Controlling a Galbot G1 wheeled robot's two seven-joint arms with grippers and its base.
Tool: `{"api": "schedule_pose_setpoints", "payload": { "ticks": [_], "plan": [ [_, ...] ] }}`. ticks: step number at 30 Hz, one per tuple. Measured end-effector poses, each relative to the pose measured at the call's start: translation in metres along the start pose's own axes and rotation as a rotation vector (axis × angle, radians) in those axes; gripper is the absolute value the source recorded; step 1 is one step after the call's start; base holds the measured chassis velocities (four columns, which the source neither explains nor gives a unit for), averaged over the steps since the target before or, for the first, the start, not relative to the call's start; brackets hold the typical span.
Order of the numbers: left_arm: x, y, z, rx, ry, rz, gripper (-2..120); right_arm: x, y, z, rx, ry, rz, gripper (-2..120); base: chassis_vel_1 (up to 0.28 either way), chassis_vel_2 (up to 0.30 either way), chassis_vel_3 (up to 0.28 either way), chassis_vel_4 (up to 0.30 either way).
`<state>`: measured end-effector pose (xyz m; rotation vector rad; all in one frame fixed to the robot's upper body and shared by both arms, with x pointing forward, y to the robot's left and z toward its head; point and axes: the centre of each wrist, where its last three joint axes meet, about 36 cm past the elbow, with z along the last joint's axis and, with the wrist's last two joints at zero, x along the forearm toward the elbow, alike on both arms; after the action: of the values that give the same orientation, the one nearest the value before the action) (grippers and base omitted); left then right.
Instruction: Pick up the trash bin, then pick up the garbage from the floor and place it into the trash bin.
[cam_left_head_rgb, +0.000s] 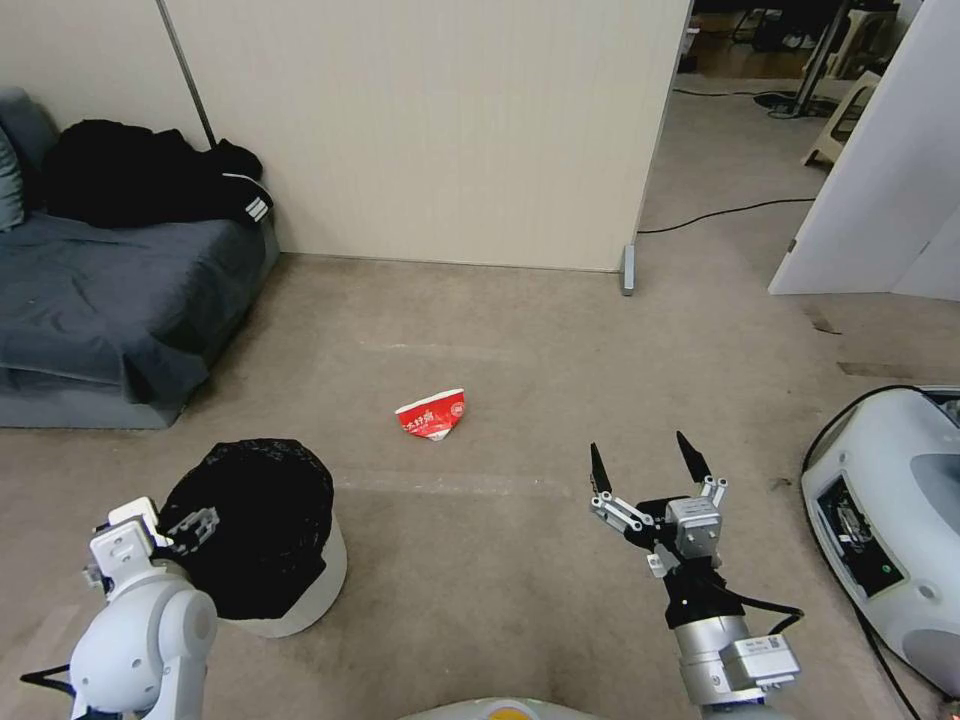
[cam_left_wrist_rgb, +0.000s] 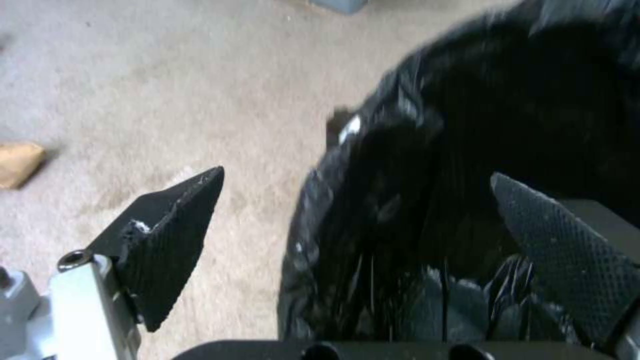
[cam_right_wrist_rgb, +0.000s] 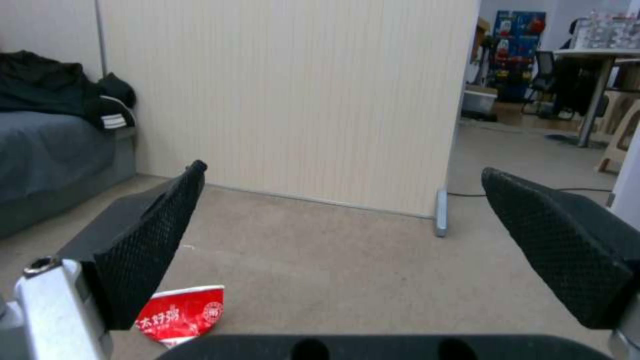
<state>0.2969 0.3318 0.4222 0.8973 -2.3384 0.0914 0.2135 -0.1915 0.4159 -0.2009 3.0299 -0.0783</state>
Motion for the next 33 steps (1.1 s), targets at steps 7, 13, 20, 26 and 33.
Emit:
{"api": "schedule_pose_setpoints", "payload": {
  "ticks": [7,13,20,26,33],
  "plan": [
    [-0.02,-0.003,0.02,-0.014,0.073,-0.005,95,0.001,-0.001,0.0,0.002,-0.003,0.002,100,0.0,0.0,0.0,0.0],
    [-0.031,0.0,0.031,-0.022,0.111,-0.021,83,0.001,-0.001,0.001,0.003,-0.003,0.003,100,0.0,0.0,0.0,0.0],
    [-0.035,0.003,0.037,-0.023,0.126,-0.039,59,0.001,-0.001,0.002,0.003,0.0,0.002,100,0.0,0.0,0.0,0.0],
    [-0.035,0.003,0.038,-0.02,0.131,-0.043,42,0.0,0.0,0.003,0.003,-0.001,-0.003,100,0.0,0.0,0.0,0.0],
    [-0.033,0.001,0.043,-0.023,0.145,-0.033,34,0.0,0.0,0.001,0.005,-0.005,-0.004,100,0.0,0.0,0.0,0.0]
  ]
}}
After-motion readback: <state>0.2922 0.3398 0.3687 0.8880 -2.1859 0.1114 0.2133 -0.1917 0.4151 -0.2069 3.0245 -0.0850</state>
